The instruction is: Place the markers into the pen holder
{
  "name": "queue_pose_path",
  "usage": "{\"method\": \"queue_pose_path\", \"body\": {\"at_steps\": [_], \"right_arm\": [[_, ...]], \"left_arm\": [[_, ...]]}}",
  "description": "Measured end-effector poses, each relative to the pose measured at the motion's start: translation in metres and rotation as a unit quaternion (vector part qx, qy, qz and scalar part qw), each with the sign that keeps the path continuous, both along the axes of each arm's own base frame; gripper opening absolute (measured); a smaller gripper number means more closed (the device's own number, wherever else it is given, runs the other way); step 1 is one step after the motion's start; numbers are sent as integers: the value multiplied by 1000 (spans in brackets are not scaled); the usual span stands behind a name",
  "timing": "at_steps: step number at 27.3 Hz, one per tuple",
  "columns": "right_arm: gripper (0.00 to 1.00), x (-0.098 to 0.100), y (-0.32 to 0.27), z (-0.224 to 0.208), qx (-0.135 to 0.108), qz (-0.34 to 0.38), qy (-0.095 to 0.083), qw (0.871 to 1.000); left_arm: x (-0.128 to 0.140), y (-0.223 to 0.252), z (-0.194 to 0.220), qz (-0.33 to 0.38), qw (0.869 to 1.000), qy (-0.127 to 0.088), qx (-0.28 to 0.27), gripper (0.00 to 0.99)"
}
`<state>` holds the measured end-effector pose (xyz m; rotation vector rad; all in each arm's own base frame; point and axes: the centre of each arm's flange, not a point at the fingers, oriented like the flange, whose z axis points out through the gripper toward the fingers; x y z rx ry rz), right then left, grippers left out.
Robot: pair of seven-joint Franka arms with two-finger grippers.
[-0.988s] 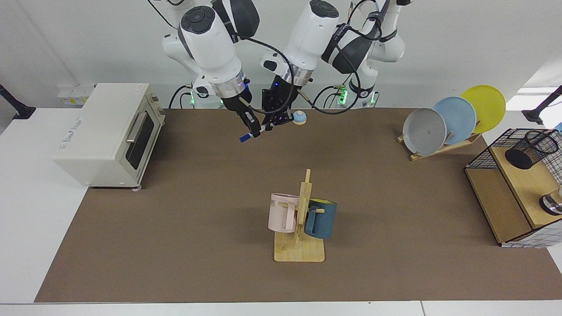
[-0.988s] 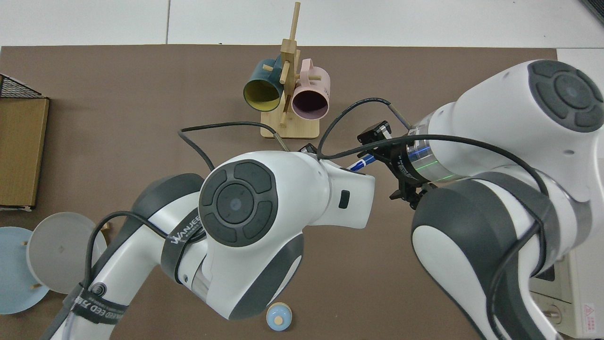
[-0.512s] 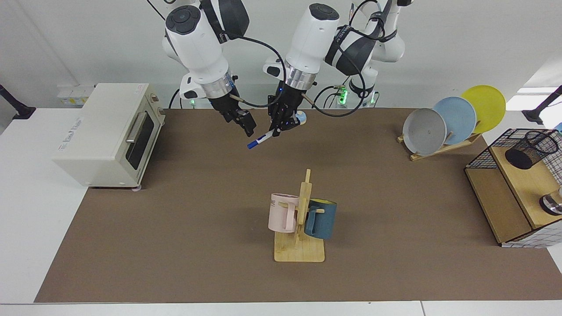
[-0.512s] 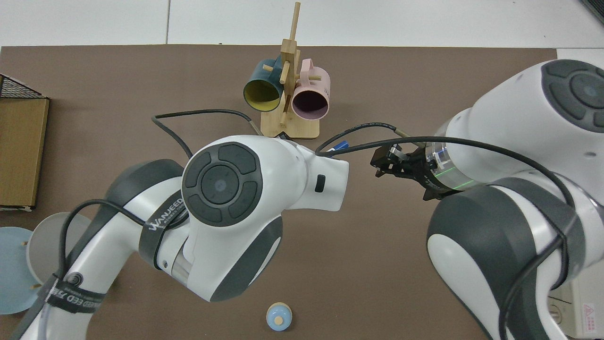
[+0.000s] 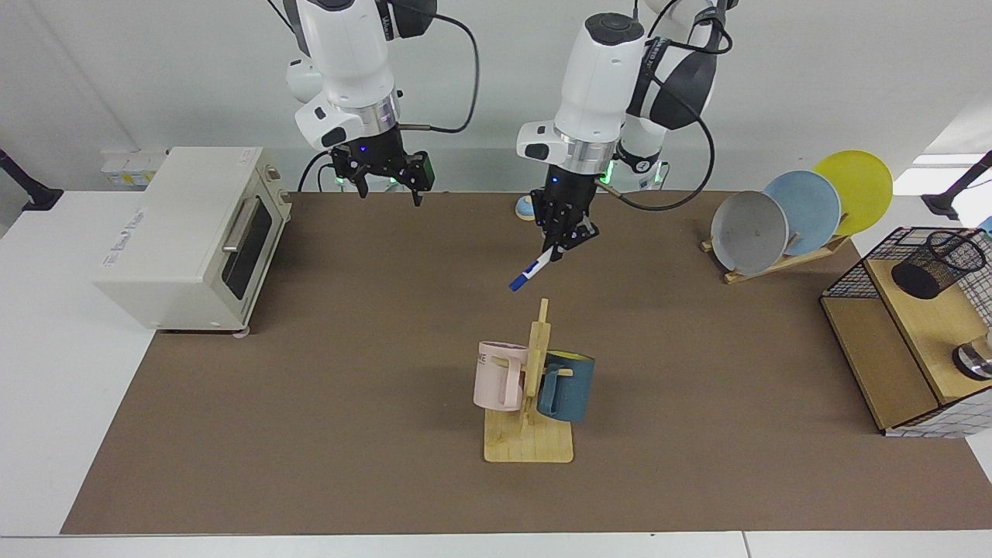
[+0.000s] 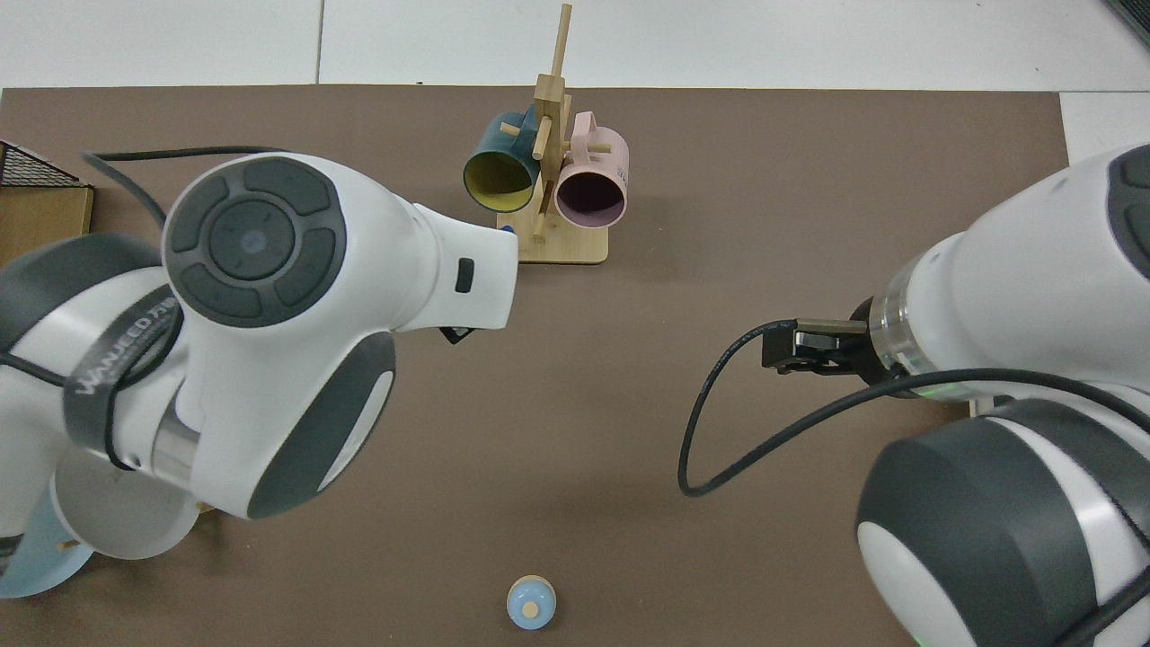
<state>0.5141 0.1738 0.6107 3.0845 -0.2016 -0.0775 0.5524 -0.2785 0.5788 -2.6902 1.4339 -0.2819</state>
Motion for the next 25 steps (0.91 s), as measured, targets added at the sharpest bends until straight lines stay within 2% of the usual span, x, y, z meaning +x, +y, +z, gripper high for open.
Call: {"method": "queue_pose_path", "body": {"at_steps": [6, 11, 15, 20, 25], "right_arm": [[1000, 8, -26, -1, 0, 37, 3, 999], [1000, 13, -44, -1, 3, 48, 5, 999], [1000, 12, -43, -1, 3, 51, 5, 999], [1000, 10, -35, -2, 6, 57, 6, 998], [1000, 9, -33, -3, 12, 49, 9, 999]], "left_arm": [[14, 63, 23, 29, 997, 9, 72, 163], [26, 118, 42, 55, 992, -7, 109, 163], [30, 146, 56, 27, 985, -20, 167, 163], [30, 168, 70, -7, 975, -19, 219, 163], [35, 202, 83, -68, 958, -8, 277, 163]]}}
